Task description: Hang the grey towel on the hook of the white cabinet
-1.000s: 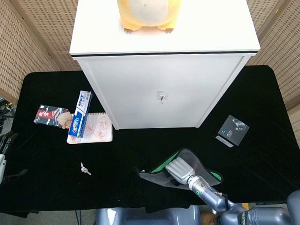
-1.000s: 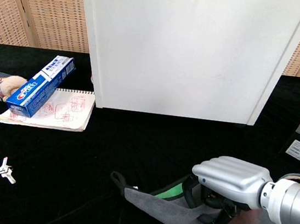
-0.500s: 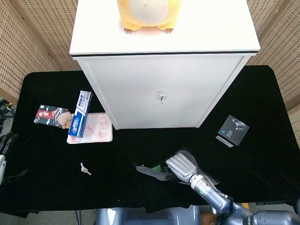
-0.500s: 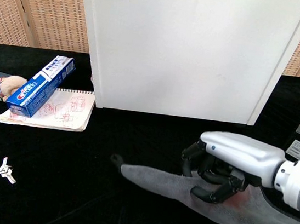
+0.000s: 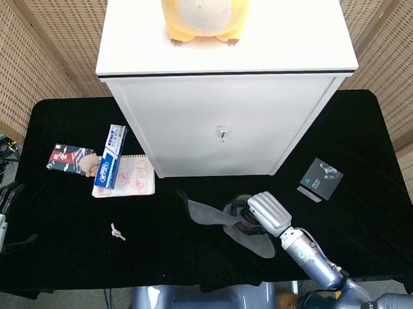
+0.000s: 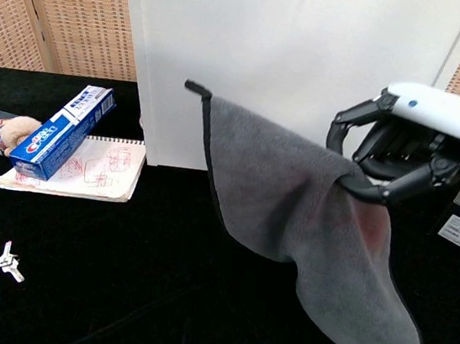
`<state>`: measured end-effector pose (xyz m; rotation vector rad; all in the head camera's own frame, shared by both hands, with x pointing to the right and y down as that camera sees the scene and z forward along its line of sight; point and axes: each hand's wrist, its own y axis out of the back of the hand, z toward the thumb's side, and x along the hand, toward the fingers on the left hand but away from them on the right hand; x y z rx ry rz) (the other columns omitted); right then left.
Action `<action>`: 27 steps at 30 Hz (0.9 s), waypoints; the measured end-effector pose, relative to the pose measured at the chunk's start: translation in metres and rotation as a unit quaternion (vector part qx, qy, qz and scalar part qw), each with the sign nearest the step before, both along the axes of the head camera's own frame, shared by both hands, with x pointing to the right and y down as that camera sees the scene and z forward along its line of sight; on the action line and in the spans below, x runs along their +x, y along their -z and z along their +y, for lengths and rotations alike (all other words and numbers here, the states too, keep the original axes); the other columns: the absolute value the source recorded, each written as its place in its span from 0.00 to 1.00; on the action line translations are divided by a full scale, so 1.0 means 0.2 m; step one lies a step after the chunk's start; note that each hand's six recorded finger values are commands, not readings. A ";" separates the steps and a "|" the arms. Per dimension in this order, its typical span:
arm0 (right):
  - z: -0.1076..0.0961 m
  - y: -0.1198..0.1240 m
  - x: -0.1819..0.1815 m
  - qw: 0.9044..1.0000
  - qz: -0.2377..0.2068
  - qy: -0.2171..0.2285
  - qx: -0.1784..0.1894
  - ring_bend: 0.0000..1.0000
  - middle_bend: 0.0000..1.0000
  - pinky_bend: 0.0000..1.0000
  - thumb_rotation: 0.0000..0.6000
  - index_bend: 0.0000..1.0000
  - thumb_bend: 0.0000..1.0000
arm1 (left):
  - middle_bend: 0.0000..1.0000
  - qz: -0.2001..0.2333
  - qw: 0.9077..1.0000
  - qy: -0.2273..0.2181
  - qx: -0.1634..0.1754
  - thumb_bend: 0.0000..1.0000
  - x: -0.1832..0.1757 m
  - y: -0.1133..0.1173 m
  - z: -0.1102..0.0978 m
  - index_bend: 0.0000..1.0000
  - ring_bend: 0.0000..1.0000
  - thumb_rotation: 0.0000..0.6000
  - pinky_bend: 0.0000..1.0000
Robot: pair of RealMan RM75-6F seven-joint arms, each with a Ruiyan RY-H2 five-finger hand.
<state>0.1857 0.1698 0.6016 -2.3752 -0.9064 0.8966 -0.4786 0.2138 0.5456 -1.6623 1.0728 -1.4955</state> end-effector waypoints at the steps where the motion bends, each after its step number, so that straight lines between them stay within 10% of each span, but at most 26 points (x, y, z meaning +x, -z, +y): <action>1: -0.02 0.03 0.02 1.000 -0.003 -0.007 0.006 0.97 1.00 1.00 1.00 0.82 0.75 | 0.00 0.000 1.000 0.000 0.000 0.00 0.00 0.00 0.00 0.00 0.00 1.00 0.00; 27: -0.29 0.47 0.37 0.980 -0.048 -0.160 0.110 0.98 1.00 1.00 1.00 0.83 0.80 | 0.00 0.004 1.000 0.001 0.005 0.00 0.00 0.02 0.01 0.00 0.00 1.00 0.00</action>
